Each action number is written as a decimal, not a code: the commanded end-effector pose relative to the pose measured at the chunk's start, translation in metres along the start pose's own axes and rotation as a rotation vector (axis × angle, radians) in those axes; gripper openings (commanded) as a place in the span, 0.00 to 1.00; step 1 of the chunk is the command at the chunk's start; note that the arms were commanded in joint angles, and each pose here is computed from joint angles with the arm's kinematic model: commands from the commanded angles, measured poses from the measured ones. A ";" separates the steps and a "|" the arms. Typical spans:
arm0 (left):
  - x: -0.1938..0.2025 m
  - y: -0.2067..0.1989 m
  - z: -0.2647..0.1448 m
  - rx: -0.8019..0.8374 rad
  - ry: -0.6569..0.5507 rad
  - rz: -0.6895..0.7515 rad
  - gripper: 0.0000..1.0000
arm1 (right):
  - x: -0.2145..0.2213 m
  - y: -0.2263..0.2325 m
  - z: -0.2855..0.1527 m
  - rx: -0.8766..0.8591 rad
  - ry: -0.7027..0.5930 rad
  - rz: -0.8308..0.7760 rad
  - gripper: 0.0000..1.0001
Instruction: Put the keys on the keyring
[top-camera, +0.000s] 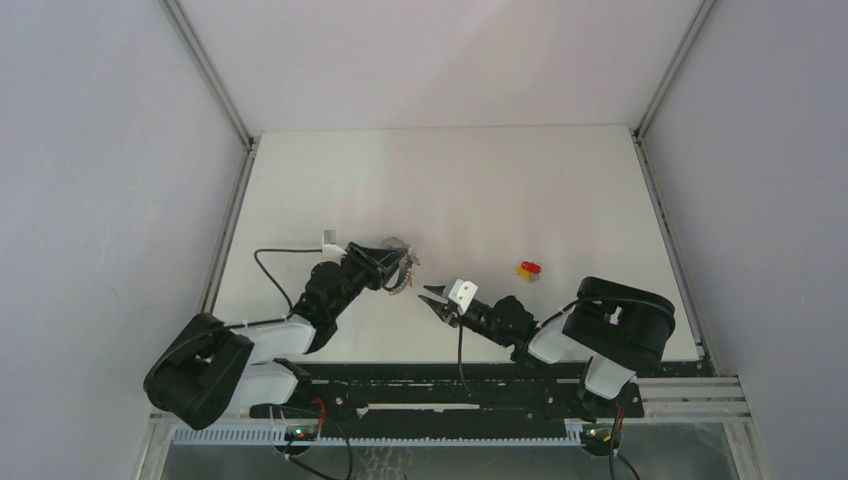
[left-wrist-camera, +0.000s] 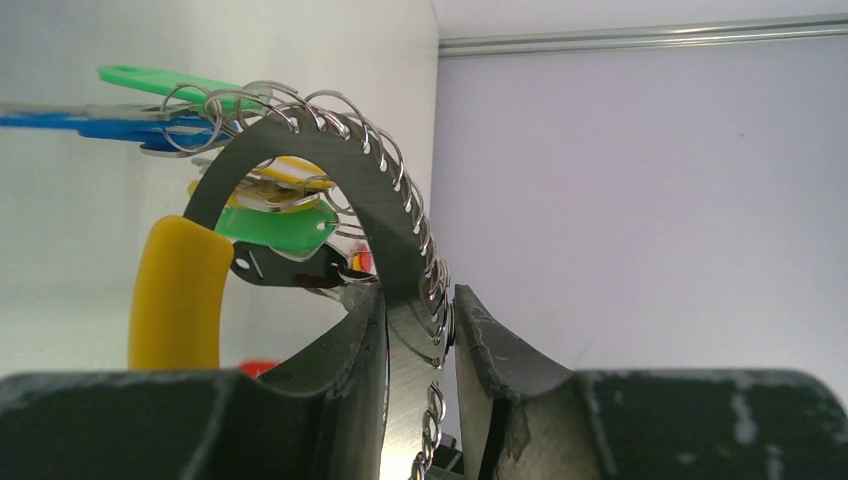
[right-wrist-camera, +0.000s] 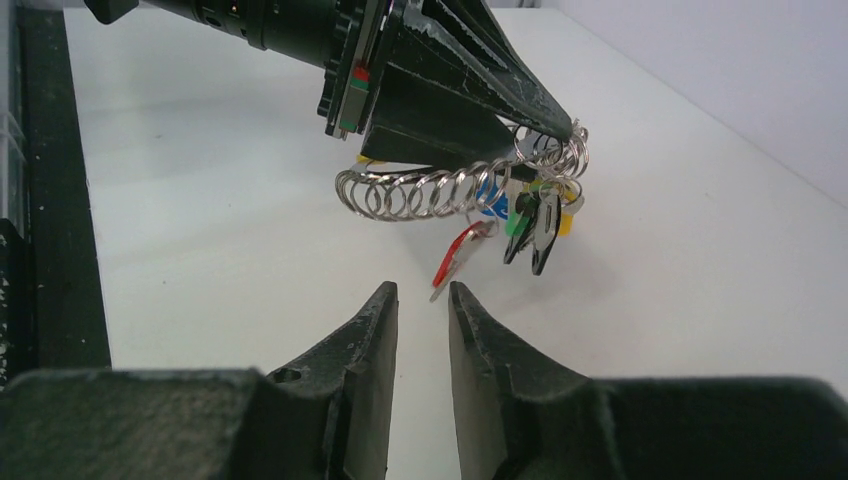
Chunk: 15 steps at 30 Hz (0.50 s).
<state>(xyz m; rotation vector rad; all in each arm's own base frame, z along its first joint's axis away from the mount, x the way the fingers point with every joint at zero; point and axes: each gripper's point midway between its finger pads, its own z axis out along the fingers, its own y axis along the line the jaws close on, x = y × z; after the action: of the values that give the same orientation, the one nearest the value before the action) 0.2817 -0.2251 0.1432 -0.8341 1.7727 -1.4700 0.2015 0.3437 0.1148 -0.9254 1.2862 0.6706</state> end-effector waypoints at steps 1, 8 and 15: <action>-0.009 -0.030 0.005 0.027 -0.048 0.095 0.00 | -0.028 0.002 0.011 -0.003 -0.099 -0.027 0.23; -0.016 -0.038 -0.002 -0.048 -0.099 0.213 0.00 | -0.035 0.011 0.024 -0.011 -0.123 -0.039 0.17; -0.020 -0.050 -0.008 -0.068 -0.141 0.307 0.00 | -0.039 0.014 0.031 0.007 -0.136 -0.035 0.16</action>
<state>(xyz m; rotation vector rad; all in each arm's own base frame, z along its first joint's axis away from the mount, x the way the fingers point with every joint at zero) 0.2785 -0.2137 0.1557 -0.7243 1.8561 -1.1789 0.1937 0.3728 0.1265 -0.9465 1.2125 0.6923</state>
